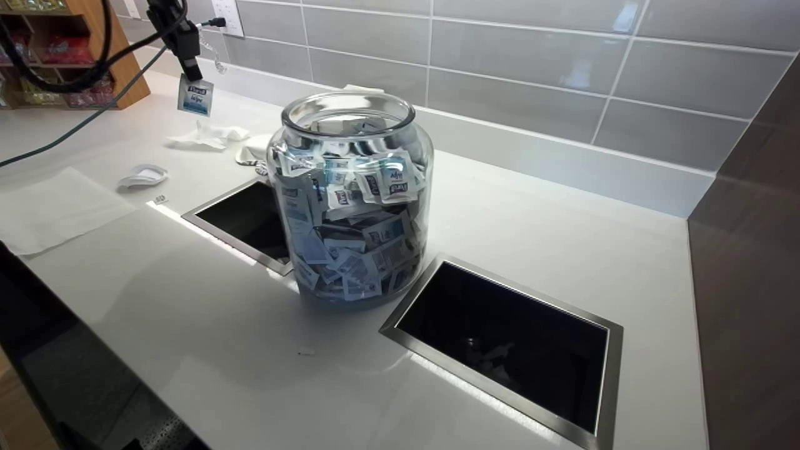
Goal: Remove one sachet from the glass container and put it on the left side of the counter
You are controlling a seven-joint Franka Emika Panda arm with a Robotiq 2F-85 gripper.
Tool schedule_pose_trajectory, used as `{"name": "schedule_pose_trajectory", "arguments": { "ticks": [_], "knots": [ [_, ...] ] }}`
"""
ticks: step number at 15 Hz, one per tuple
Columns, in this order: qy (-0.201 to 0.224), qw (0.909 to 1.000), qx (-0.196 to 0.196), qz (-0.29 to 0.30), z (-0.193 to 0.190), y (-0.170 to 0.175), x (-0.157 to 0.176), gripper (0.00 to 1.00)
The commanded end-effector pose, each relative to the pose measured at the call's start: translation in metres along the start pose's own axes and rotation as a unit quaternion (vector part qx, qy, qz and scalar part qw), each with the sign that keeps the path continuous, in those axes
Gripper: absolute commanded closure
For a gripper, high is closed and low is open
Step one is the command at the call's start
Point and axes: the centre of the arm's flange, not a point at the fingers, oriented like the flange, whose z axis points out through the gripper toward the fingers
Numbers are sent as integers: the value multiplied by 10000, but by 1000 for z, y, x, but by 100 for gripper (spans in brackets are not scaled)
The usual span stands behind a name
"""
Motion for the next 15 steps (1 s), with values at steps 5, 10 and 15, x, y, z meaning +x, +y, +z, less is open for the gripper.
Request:
{"name": "schedule_pose_trajectory", "arguments": {
  "ticks": [5, 10, 15],
  "knots": [
    [-512, 9937, 482, -872, 48, -43, 11, 100],
    [-869, 9848, 639, -1362, 84, -58, 15, 100],
    [-1179, 9758, 635, -1731, 112, -73, 13, 100]
  ]
}}
